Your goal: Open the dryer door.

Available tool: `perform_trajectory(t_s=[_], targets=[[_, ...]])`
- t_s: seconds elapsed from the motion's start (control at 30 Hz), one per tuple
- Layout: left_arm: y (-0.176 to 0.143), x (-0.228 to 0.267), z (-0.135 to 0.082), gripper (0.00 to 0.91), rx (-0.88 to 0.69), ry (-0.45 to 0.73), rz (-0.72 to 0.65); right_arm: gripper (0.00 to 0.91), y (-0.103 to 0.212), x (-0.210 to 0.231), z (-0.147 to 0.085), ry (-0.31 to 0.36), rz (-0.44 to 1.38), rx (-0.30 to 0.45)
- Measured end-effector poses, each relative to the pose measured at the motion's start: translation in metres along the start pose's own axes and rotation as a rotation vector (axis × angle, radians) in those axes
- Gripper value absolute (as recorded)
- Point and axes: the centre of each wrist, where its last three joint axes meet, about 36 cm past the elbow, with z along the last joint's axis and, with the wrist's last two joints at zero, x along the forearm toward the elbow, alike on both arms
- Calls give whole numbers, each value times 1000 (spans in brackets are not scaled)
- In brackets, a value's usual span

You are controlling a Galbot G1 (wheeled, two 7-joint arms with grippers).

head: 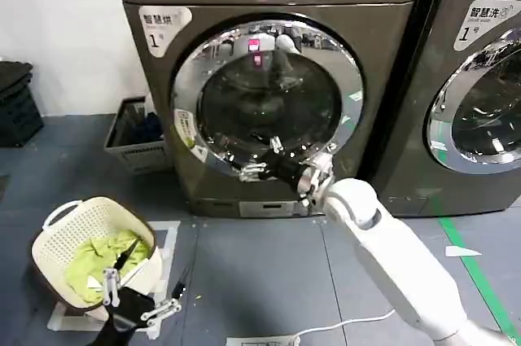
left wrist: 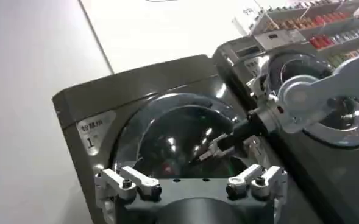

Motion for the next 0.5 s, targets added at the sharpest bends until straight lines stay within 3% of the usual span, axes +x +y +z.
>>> perform_trajectory(t_s=[0.5], targets=[[-1,1,-1,907,0,-1,0,907,5,-38,-5,-5,-30,-1]])
